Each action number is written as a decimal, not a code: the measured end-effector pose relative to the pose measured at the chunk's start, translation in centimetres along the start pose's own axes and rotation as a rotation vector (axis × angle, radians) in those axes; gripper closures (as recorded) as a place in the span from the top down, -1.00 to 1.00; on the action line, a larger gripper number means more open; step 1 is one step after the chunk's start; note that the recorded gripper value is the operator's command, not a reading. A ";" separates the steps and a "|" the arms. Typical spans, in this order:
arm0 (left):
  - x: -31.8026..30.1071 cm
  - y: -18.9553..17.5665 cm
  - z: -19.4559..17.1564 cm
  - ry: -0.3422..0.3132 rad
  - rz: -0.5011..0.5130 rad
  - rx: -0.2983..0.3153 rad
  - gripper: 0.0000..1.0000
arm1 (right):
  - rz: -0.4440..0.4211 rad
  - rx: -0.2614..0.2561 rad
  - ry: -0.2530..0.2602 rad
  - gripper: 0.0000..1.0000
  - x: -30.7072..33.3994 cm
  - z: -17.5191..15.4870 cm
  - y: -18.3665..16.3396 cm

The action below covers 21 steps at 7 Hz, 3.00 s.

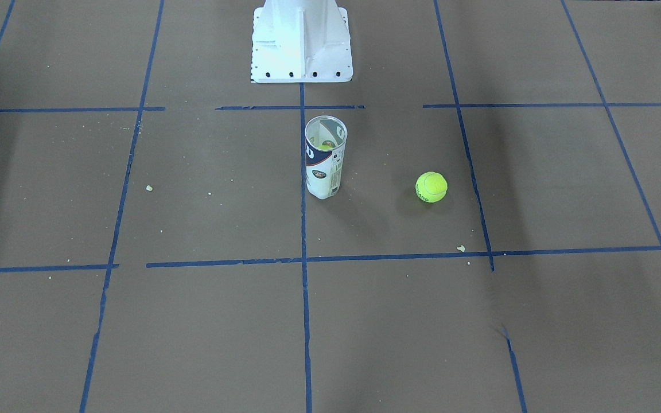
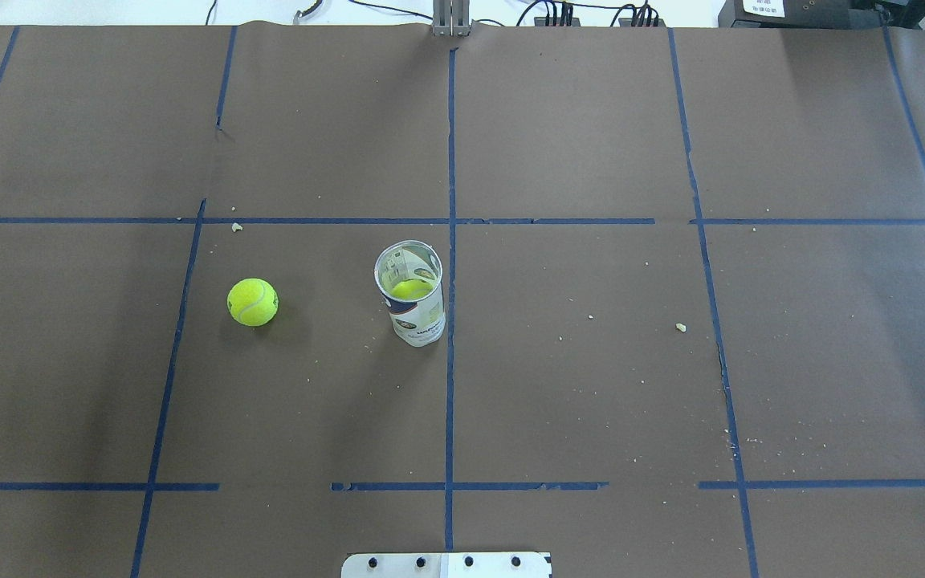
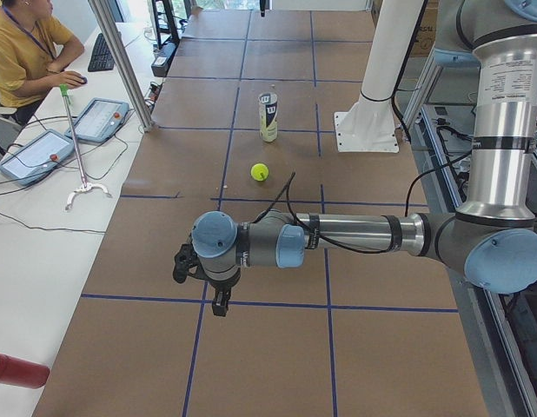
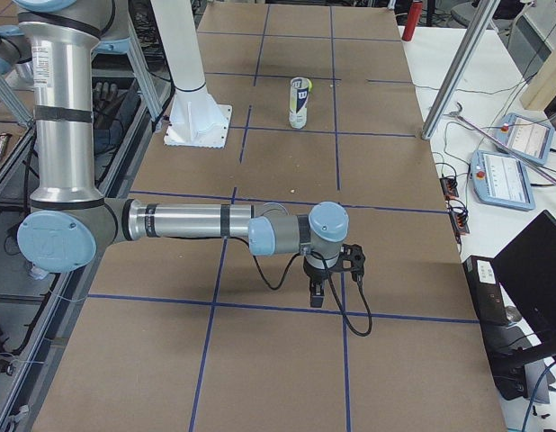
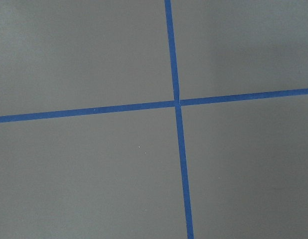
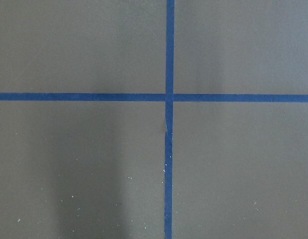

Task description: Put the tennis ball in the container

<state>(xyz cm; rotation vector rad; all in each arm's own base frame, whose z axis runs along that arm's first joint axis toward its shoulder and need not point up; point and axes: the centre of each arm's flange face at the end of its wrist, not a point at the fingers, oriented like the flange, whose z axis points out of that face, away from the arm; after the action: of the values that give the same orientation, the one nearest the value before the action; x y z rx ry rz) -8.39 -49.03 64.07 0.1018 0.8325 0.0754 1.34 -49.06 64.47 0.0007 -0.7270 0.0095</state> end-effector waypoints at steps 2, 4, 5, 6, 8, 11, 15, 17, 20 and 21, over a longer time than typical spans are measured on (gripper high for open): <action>0.4 0.0 -0.4 -0.001 0.012 0.007 1.00 | 0.000 0.000 0.000 1.00 0.0 0.0 0.0; 0.5 0.2 -0.5 -0.001 0.015 0.011 1.00 | 0.000 -0.001 0.000 1.00 0.0 0.0 0.0; 0.5 0.2 -0.5 -0.001 0.021 0.014 1.00 | 0.000 -0.001 0.000 1.00 0.0 0.0 0.0; 0.6 0.2 -0.3 -0.001 0.027 0.012 1.00 | 0.000 0.000 0.000 1.00 0.0 0.0 0.0; 5.5 -1.2 1.6 0.014 0.100 -0.013 1.00 | 0.000 0.000 0.000 1.00 0.0 0.0 0.0; 20.7 -2.8 3.2 0.083 0.056 0.047 1.00 | 0.000 0.000 0.000 1.00 0.0 0.0 0.0; 41.1 -1.2 9.5 0.127 -0.152 0.069 1.00 | 0.000 0.000 0.000 1.00 0.0 0.0 0.0; 48.2 -1.7 13.6 0.059 -0.212 0.062 1.00 | 0.000 0.000 0.000 1.00 0.0 0.0 0.0; 54.0 -3.1 16.3 -0.006 -0.219 0.056 1.00 | 0.000 0.000 0.000 1.00 0.0 0.0 0.0; 54.7 -2.8 16.9 -0.010 -0.218 0.048 1.00 | 0.000 0.000 0.000 1.00 0.0 0.0 0.0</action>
<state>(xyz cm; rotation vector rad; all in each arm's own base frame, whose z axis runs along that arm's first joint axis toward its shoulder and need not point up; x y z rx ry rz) 40.91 -47.02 34.92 0.0562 0.8307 -0.1496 1.34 -49.04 64.49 0.0003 -0.7270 0.0097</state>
